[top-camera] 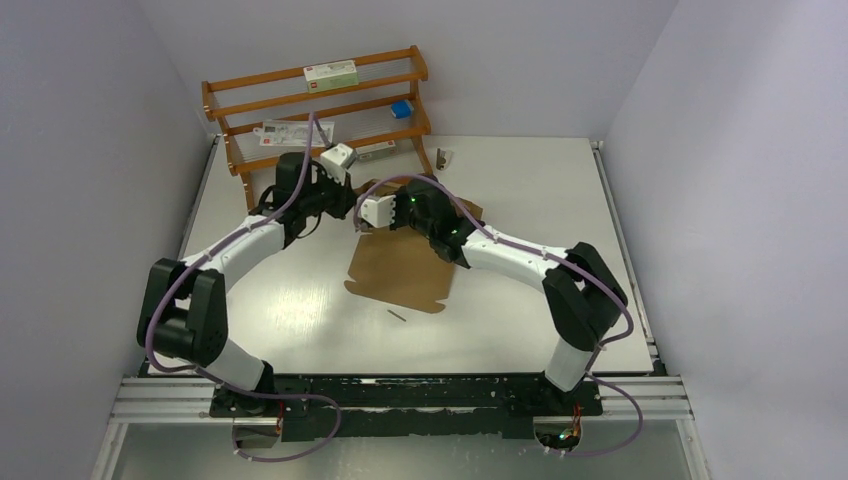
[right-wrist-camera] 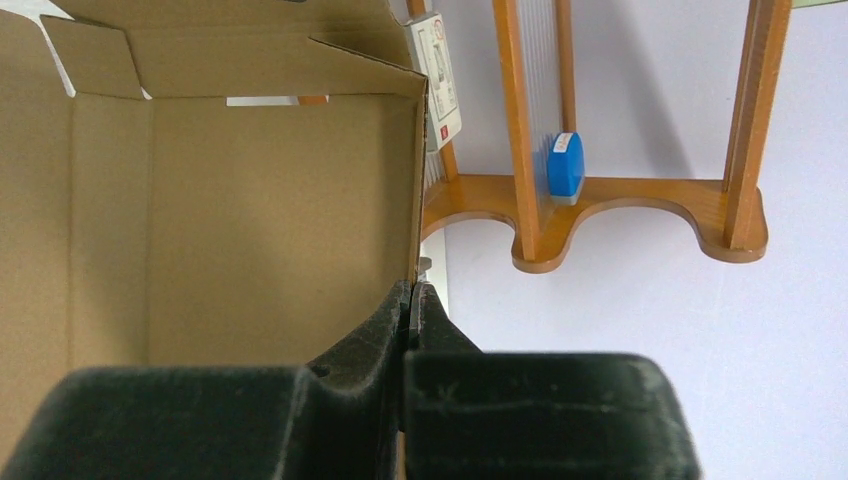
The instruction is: Fold the paper box
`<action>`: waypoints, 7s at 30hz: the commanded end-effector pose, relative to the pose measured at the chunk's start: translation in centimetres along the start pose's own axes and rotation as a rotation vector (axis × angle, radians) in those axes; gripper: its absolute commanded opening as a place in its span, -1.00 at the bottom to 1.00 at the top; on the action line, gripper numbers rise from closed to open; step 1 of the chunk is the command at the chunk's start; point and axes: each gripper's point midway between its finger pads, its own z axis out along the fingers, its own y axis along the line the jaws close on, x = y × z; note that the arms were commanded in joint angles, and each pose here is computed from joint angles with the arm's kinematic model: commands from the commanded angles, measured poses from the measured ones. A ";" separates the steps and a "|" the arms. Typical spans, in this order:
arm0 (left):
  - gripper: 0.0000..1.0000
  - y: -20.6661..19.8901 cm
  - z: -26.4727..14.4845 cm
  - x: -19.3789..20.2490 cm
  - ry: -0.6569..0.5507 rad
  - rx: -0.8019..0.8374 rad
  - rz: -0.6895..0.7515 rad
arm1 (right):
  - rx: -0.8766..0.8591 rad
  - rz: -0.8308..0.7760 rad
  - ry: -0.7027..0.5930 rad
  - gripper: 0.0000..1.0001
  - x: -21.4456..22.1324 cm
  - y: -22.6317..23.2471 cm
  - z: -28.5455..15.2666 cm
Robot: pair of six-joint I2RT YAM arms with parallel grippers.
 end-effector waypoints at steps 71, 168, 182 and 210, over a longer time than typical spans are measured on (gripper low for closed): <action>0.26 -4.6 -4.2 1.3 -0.193 -0.201 -0.169 | 0.102 -0.135 0.023 -1.00 0.1 5.7 -4.9; -0.90 -1.6 0.1 0.8 0.015 0.039 0.251 | -0.237 0.152 0.094 -0.40 3.0 2.7 -7.8; -0.90 -2.0 0.0 0.8 0.016 0.044 0.251 | -0.180 0.136 0.096 -0.35 2.8 2.2 -7.2; -0.89 -2.3 -0.1 0.6 0.014 0.020 0.244 | -0.251 0.106 0.161 -1.00 3.6 5.0 -7.6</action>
